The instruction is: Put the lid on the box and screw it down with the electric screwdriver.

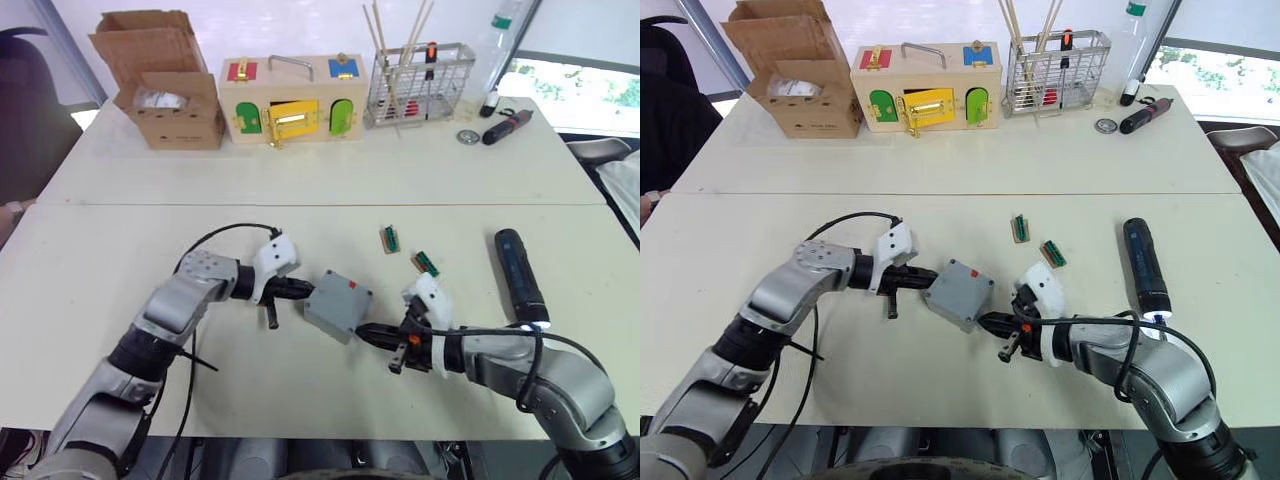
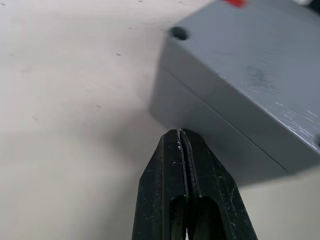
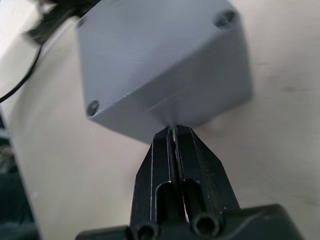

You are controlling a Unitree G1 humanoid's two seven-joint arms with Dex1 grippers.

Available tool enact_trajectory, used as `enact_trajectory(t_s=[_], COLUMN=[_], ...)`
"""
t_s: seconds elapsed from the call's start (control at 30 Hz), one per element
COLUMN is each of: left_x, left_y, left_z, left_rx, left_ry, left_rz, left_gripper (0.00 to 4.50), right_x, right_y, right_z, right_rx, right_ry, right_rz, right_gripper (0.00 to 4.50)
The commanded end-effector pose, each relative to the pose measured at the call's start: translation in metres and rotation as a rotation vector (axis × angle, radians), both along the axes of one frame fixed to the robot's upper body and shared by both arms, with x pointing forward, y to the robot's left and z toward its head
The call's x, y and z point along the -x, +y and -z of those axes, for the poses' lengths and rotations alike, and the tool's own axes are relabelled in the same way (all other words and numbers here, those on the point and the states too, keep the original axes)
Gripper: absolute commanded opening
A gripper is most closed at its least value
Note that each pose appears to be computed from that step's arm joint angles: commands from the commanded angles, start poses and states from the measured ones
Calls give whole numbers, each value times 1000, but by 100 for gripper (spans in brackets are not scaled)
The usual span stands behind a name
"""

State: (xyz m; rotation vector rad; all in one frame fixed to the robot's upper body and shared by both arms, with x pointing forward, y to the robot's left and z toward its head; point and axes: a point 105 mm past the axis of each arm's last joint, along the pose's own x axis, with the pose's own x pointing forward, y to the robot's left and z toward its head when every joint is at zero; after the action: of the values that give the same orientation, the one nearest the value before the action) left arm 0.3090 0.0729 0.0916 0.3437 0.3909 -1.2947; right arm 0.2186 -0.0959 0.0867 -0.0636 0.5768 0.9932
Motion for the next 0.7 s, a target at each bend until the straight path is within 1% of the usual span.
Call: enact_trajectory(t_s=[0.03,0.1,0.17,0.2,0.27,0.3,0.43,0.57,0.63,0.7], left_x=[-12,-20,-27,-27,-27,-24,10,43,52,55], left_y=[-6,-4,6,13,20,23,37,43,44,41], left_z=[-8,-7,-9,-11,-14,-15,-18,-13,-10,-8], left_rx=[5,-3,-12,-16,-20,-25,-47,-75,-82,-75], left_ry=[-80,-116,-128,-122,-113,-105,-9,91,113,111], left_rz=[5,-20,-55,-67,-74,-64,21,77,84,80], left_gripper=[0,0,0,0,0,0,0,0,0,0], right_x=[8,6,-3,-10,-16,-18,-39,-57,-63,-68], right_y=[10,6,-9,-18,-27,-30,-45,-45,-44,-40], right_z=[-10,-11,-15,-18,-21,-22,-21,-22,-23,-24], right_rx=[-30,-17,12,28,41,46,86,97,97,90], right_ry=[-26,-39,-76,-99,-121,-132,-202,-261,-281,-291], right_rz=[-46,-28,28,64,98,104,136,126,120,97], right_gripper=[3,3,3,3,3,3,3,3,3,3])
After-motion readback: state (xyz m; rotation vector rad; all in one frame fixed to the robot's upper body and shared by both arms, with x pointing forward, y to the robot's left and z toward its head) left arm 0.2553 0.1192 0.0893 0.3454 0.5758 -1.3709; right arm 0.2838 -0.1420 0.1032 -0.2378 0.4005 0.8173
